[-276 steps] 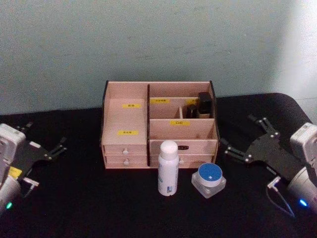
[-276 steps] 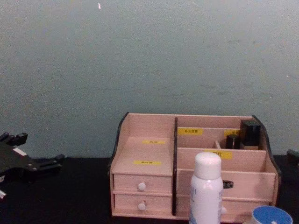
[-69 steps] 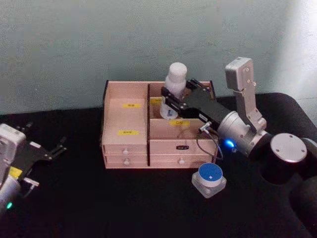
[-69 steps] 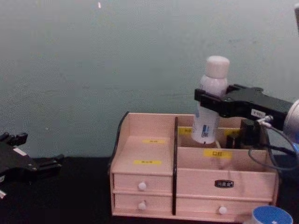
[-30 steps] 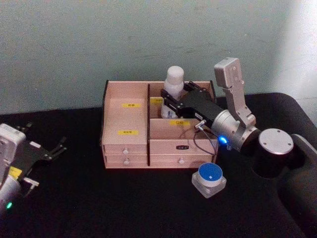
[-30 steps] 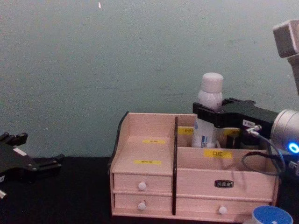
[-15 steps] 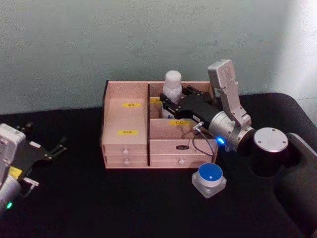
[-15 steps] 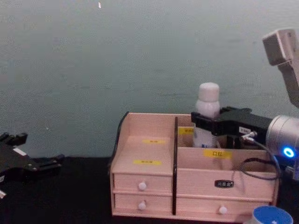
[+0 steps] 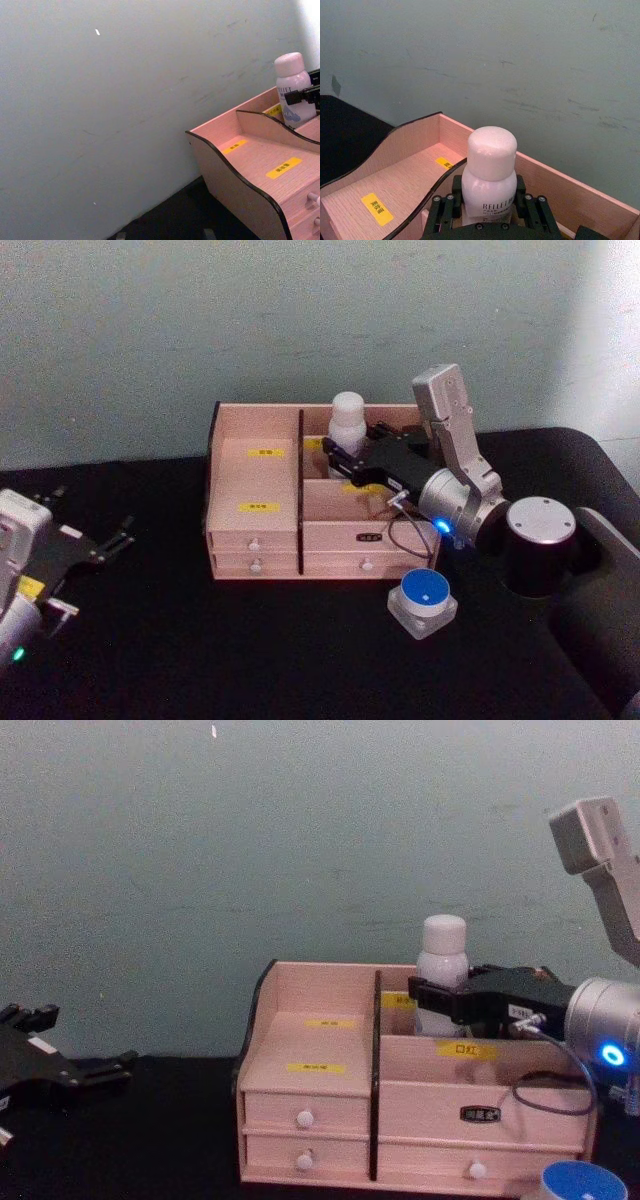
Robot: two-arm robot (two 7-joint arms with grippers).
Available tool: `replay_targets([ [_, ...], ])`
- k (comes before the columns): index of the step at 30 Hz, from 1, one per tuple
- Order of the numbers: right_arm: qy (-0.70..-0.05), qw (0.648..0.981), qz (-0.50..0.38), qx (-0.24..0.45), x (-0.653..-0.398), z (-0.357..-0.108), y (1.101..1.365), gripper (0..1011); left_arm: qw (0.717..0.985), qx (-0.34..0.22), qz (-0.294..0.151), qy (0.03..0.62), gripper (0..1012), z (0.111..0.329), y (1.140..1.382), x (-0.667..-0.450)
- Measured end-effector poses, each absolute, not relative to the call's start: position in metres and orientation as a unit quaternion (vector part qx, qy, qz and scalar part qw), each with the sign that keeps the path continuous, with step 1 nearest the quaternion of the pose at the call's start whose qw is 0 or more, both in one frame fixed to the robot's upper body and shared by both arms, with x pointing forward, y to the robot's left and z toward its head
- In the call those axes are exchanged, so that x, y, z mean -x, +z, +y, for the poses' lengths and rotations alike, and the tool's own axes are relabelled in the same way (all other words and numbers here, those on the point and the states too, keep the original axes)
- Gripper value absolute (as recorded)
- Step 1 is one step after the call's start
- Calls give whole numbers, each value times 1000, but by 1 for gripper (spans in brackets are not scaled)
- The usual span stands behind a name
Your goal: Pick up the facial cleanser and watermelon frost from the table and place them into the tiered storage box.
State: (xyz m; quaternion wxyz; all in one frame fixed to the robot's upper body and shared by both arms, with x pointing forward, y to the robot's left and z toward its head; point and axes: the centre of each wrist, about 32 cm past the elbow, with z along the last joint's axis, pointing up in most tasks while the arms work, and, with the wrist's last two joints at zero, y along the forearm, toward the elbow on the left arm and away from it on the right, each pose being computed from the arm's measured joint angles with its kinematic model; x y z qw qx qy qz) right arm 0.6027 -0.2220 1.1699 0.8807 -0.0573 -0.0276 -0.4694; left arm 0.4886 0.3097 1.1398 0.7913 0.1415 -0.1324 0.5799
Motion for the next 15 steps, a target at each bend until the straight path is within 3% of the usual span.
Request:
replay_targets([
  [15,-469,881,-25,59,-603,-222,1170,593,791,-142,-132,580,1001,310,1140,-489],
])
